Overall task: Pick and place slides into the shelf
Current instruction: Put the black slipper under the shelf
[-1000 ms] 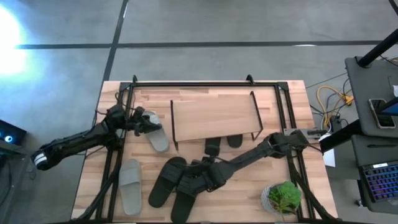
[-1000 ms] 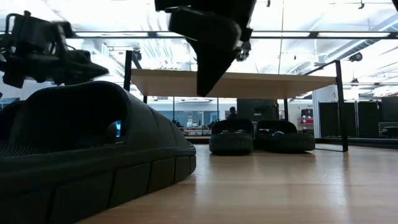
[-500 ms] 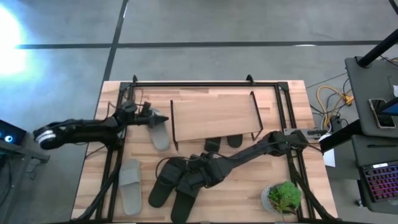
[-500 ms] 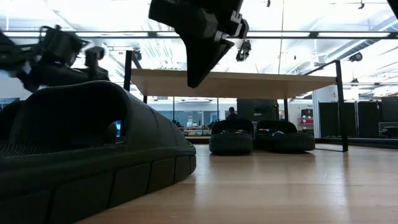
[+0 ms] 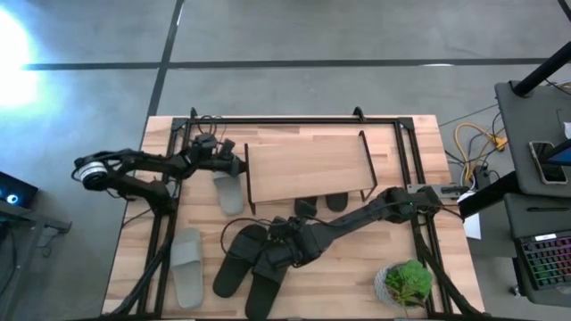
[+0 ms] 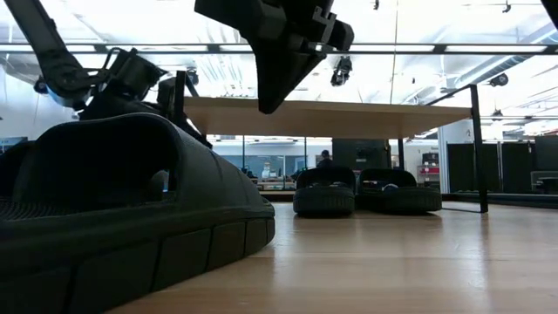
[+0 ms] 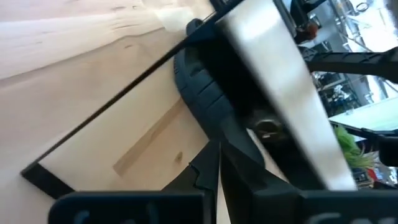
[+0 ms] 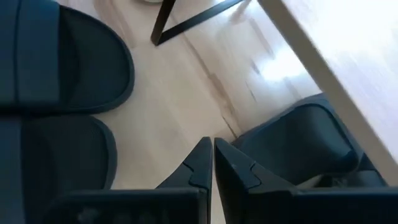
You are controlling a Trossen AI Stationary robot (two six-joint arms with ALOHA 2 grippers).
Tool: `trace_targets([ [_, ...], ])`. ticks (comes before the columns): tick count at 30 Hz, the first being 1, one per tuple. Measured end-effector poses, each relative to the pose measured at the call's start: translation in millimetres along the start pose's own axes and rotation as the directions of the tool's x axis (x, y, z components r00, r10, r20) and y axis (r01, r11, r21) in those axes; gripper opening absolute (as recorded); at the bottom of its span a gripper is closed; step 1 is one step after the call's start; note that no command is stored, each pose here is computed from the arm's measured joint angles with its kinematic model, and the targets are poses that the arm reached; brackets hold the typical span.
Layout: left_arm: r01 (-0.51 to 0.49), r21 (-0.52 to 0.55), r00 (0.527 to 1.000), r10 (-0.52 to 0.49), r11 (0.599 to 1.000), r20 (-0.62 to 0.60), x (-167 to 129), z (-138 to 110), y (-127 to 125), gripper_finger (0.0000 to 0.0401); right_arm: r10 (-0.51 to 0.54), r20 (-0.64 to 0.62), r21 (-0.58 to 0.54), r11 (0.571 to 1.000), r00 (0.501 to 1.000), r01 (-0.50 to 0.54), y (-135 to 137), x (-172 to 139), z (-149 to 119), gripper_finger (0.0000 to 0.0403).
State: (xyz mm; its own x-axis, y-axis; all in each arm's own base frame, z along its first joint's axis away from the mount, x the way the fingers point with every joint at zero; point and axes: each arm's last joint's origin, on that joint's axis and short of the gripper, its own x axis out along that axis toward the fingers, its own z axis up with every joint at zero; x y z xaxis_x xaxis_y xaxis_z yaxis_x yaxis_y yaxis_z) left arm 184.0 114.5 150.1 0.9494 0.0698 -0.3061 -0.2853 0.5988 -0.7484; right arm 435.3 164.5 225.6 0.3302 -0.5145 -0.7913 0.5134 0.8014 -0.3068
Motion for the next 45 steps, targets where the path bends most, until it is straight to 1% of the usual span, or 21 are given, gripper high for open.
trace_targets([
  [2, -0.020, 0.001, 1.000, 0.020, 1.000, 0.000, 0, -1, 4, 0.0000, 0.034, -0.028, 0.017, 0.999, 0.999, -0.033, 1, 0, 0, 0.0009],
  [4, -0.053, 0.005, 0.998, 0.053, 0.999, 0.015, -1, -2, 8, 0.0000, 0.088, -0.061, 0.035, 0.996, 0.994, -0.087, 4, 1, -1, 0.0009],
  [6, -0.079, -0.001, 0.996, 0.079, 0.997, 0.031, -2, -1, 12, 0.0000, 0.135, -0.065, 0.047, 0.990, 0.989, -0.132, 8, 3, 0, 0.0009],
  [9, -0.093, 0.021, 0.995, 0.092, 0.995, 0.043, -2, 2, 13, 0.0000, 0.162, -0.049, 0.060, 0.985, 0.986, -0.159, 13, 10, -2, 0.0009],
  [11, -0.095, 0.047, 0.994, 0.092, 0.994, 0.056, -2, 6, 13, 0.0000, 0.151, -0.045, 0.057, 0.987, 0.988, -0.148, 15, 15, -5, 0.0009],
  [13, -0.095, 0.053, 0.993, 0.091, 0.994, 0.073, -2, 11, 13, 0.0000, 0.103, -0.044, 0.036, 0.994, 0.994, -0.102, 14, 20, -10, 0.0009],
  [15, -0.101, 0.066, 0.992, 0.096, 0.993, 0.082, -2, 15, 14, 0.0000, 0.085, -0.050, 0.024, 0.996, 0.995, -0.084, 14, 24, -14, 0.0009],
  [18, -0.109, 0.062, 0.991, 0.104, 0.992, 0.085, -1, 19, 17, 0.0000, 0.075, -0.067, 0.014, 0.997, 0.995, -0.074, 12, 24, -16, 0.0009],
  [24, -0.135, 0.067, 0.988, 0.129, 0.989, 0.085, 4, 26, 25, 0.0000, 0.075, -0.066, 0.050, 0.996, 0.995, -0.072, 12, 23, -15, 0.0009],
  [28, -0.132, 0.073, 0.989, 0.127, 0.989, 0.070, 7, 31, 31, 0.0000, 0.076, -0.065, 0.038, 0.997, 0.995, -0.074, 13, 23, -15, 0.0009],
  [35, -0.150, 0.108, 0.986, 0.141, 0.983, 0.084, 1, 35, 36, 0.0000, 0.072, -0.060, -0.048, 0.996, 0.996, -0.075, 13, 23, -16, 0.0009],
  [39, -0.179, 0.130, 0.982, 0.169, 0.975, 0.085, -8, 37, 35, 0.0000, 0.062, -0.046, -0.160, 0.985, 0.997, -0.069, 14, 22, -17, 0.0009],
  [41, -0.163, 0.152, 0.986, 0.157, 0.975, 0.053, -14, 35, 30, 0.0000, 0.058, -0.045, -0.224, 0.972, 0.997, -0.067, 15, 21, -19, 0.0009],
  [42, -0.130, 0.167, 0.992, 0.127, 0.977, 0.025, -18, 32, 27, 0.0000, 0.054, -0.046, -0.250, 0.966, 0.998, -0.063, 15, 20, -20, 0.0009],
  [44, -0.019, 0.196, 0.999, 0.026, 0.980, -0.035, -26, 24, 17, 0.0000, 0.043, -0.055, -0.281, 0.958, 0.998, -0.057, 16, 17, -24, 0.0009],
  [45, 0.043, 0.217, 0.998, -0.033, 0.975, -0.049, -31, 22, 11, 0.0000, 0.041, -0.058, -0.289, 0.956, 0.997, -0.056, 17, 16, -26, 0.0009],
])
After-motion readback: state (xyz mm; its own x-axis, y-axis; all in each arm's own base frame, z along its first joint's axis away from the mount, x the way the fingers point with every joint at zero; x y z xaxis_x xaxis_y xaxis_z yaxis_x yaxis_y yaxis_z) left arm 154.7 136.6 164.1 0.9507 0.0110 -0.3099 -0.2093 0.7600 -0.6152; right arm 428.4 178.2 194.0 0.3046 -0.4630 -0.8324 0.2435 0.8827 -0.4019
